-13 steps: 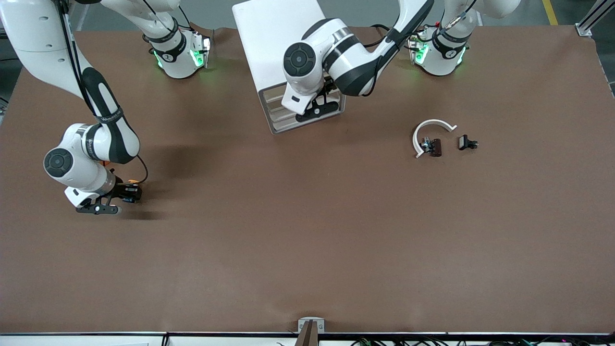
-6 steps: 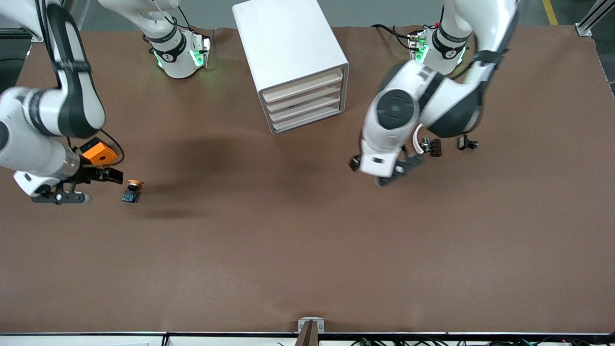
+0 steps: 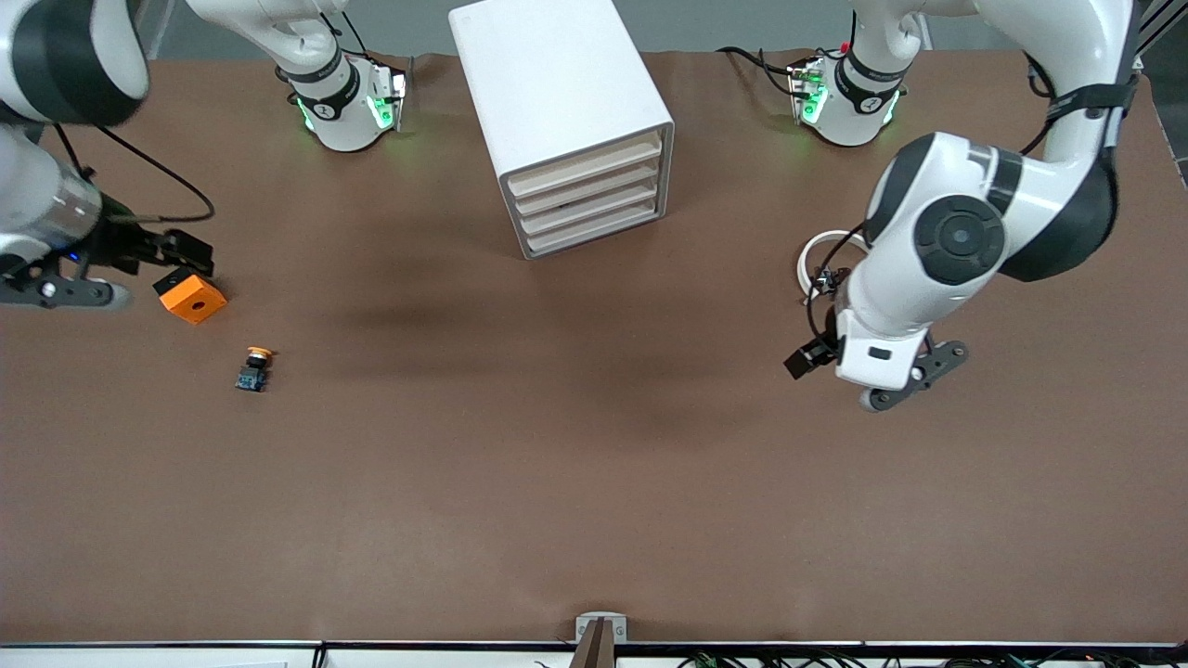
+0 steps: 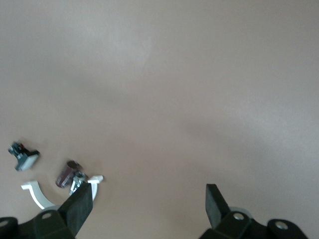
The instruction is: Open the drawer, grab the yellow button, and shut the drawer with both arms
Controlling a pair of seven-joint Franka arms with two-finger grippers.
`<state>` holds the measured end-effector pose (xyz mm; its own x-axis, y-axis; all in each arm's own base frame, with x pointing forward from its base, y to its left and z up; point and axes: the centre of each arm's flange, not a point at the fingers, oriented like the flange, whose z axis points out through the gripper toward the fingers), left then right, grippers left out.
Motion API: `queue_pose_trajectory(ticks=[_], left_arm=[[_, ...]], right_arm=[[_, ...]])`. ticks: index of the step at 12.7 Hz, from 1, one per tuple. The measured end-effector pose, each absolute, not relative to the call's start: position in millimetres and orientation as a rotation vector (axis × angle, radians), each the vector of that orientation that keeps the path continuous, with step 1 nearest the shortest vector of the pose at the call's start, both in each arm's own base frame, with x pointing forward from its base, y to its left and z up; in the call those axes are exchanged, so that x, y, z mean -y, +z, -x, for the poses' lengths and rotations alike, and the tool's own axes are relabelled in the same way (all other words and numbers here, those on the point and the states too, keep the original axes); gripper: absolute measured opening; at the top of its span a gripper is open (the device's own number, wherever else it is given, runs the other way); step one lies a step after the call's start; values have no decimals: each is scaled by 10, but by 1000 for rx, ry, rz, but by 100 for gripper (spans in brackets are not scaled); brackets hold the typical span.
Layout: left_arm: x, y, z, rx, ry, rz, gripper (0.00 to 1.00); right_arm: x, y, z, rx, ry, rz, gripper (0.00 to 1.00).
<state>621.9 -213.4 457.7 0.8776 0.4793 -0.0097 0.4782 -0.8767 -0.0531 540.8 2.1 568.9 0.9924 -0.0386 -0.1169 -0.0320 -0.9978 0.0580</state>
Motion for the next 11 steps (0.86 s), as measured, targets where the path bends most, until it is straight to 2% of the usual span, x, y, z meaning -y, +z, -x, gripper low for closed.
queue_pose_trajectory(ticks=[3, 8, 11], left_arm=[[1786, 4883, -6200, 712, 25, 2999, 100], [1428, 5104, -6149, 583, 53, 3007, 100], [1085, 5523, -6023, 500, 20, 3017, 100]], right_arm=[[-4, 6133, -5391, 66, -127, -3084, 100], [158, 6382, -5366, 78, -100, -3087, 100], [167, 6506, -5350, 80, -80, -3088, 100]])
